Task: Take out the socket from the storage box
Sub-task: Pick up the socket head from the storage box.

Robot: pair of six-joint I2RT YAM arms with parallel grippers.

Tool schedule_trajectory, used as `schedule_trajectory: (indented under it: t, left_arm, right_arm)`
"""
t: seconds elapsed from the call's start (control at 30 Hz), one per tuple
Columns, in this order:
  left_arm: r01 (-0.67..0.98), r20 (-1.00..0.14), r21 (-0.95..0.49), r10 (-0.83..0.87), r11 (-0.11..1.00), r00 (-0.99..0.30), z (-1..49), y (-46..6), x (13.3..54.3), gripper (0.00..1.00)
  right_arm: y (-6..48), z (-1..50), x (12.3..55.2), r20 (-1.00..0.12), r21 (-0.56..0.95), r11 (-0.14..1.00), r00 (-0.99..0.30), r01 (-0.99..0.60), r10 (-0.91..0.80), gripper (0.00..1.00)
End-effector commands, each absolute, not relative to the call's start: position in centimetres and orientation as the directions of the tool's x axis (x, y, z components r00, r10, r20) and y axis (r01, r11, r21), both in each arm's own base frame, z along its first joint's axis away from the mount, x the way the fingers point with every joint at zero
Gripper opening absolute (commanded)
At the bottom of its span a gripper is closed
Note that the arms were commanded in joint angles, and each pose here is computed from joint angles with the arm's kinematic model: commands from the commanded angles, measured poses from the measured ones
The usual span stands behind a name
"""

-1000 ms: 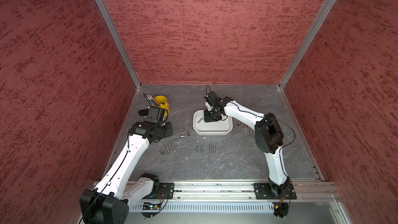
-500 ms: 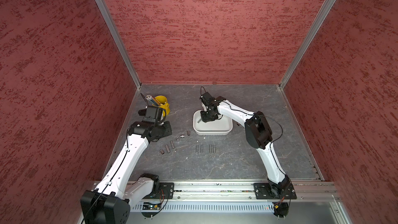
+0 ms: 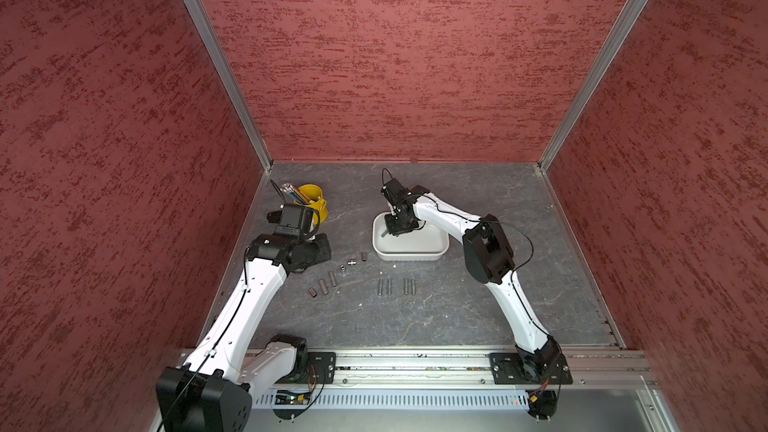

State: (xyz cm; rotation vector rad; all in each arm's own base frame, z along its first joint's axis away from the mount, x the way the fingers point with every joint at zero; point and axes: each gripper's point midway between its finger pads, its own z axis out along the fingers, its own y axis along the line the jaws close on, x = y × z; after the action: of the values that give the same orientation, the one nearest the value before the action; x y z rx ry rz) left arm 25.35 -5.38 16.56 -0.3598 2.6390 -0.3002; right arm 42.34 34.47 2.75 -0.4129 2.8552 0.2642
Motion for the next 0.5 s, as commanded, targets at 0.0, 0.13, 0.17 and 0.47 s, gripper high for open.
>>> schedule_trajectory:
  t: [0.0, 0.13, 0.17, 0.47]
  left_arm:
    - [-0.2, -0.413, -0.268, -0.3, 0.942, -0.86, 16.4, -5.2, 25.6, 0.41]
    - [-0.2, -0.414, -0.267, -0.3, 0.943, -0.859, 16.4, -5.2, 25.6, 0.41]
    - [-0.201, -0.415, -0.267, -0.3, 0.943, -0.859, 16.4, -5.2, 25.6, 0.41]
    - [-0.204, -0.412, -0.265, -0.302, 0.943, -0.86, 16.3, -5.1, 25.5, 0.41]
  right_arm:
    - [33.9, 0.8, 42.2, -0.238, 0.076, 0.948, -0.929, -0.308, -0.283, 0.25]
    - [34.5, 0.4, 41.9, -0.236, 0.084, 0.947, -0.929, -0.311, -0.284, 0.18]
    - [34.7, 0.5, 41.8, -0.238, 0.087, 0.946, -0.928, -0.313, -0.285, 0.16]
    - [35.8, 5.7, 41.0, -0.302, 0.16, 0.942, -0.923, -0.295, -0.238, 0.09]
